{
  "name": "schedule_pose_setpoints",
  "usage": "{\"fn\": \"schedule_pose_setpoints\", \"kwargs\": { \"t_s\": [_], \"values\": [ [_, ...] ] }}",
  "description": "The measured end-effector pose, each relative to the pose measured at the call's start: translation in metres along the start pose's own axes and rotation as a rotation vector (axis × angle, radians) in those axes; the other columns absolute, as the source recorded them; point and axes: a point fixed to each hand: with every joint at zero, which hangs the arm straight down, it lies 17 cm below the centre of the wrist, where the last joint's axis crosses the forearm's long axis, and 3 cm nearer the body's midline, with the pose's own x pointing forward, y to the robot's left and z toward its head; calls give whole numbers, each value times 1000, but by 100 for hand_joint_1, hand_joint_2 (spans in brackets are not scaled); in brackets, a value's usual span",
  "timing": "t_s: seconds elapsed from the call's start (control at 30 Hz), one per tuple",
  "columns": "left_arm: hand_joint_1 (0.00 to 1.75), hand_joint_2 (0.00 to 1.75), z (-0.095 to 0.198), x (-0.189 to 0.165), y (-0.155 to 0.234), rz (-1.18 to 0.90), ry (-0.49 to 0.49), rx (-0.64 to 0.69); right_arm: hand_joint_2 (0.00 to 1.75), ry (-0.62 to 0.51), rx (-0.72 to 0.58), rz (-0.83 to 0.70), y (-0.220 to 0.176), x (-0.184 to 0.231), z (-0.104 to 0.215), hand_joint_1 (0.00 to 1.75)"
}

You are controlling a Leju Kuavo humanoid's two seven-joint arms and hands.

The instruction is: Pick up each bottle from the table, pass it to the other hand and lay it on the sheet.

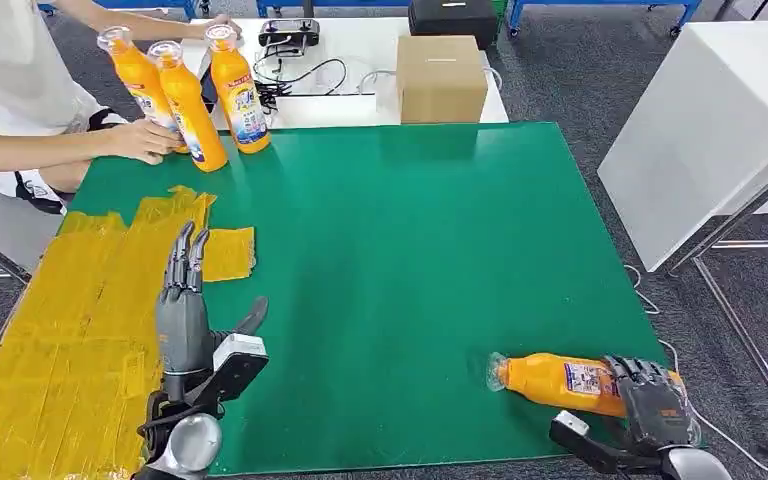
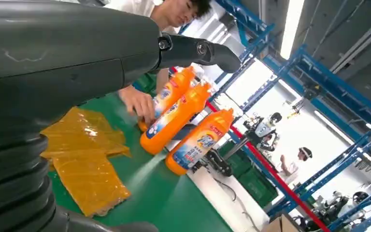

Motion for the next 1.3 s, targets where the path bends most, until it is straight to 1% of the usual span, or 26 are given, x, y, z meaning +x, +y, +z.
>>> {"fn": "schedule_pose_setpoints", "kwargs": {
  "t_s": [0.1,0.17,0.23,0.3,0.37,0.4,0.47,0.57,0.63,0.7,0.87,1.0,1.07,1.2,1.3],
  "values": [
    [0,175,0,-1,-1,3,6,-1,175,-12,-1,12,-2,5,-4,175],
    [0,175,1,-3,-1,8,14,-1,175,-29,-40,15,-10,11,-10,175],
    [0,175,1,-3,-1,11,18,-1,175,-77,-113,-15,-24,27,-15,175],
    [0,175,1,-4,-2,28,27,-4,175,-133,-241,-70,-50,51,-19,175],
    [0,175,3,-6,-12,124,64,-46,175,-159,-422,-186,-90,74,-23,175],
    [0,175,5,-6,-21,232,104,-88,175,-156,-501,-283,-110,81,-24,175],
    [0,175,11,-4,-42,475,188,-178,175,-153,-604,-462,-138,90,-27,175],
    [0,175,19,4,-63,696,245,-300,175,-165,-687,-689,-164,99,-31,175],
    [0,175,17,9,-68,769,253,-346,175,-186,-722,-828,-177,106,-35,175],
    [0,175,14,11,-72,797,250,-378,175,-202,-752,-936,-189,112,-38,175],
    [0,175,11,12,-77,814,248,-416,175,-234,-780,-1045,-205,126,-42,175],
    [0,175,4,23,-84,854,228,-456,175,-287,-772,-1148,-219,148,-50,175],
    [0,175,0,31,-88,871,212,-473,175,-328,-737,-1206,-222,169,-57,175],
    [0,175,-8,42,-91,895,191,-485,175,-404,-645,-1273,-221,215,-69,175],
    [0,175,-9,48,-94,915,183,-498,175,-473,-546,-1332,-216,253,-75,175]
  ]
}}
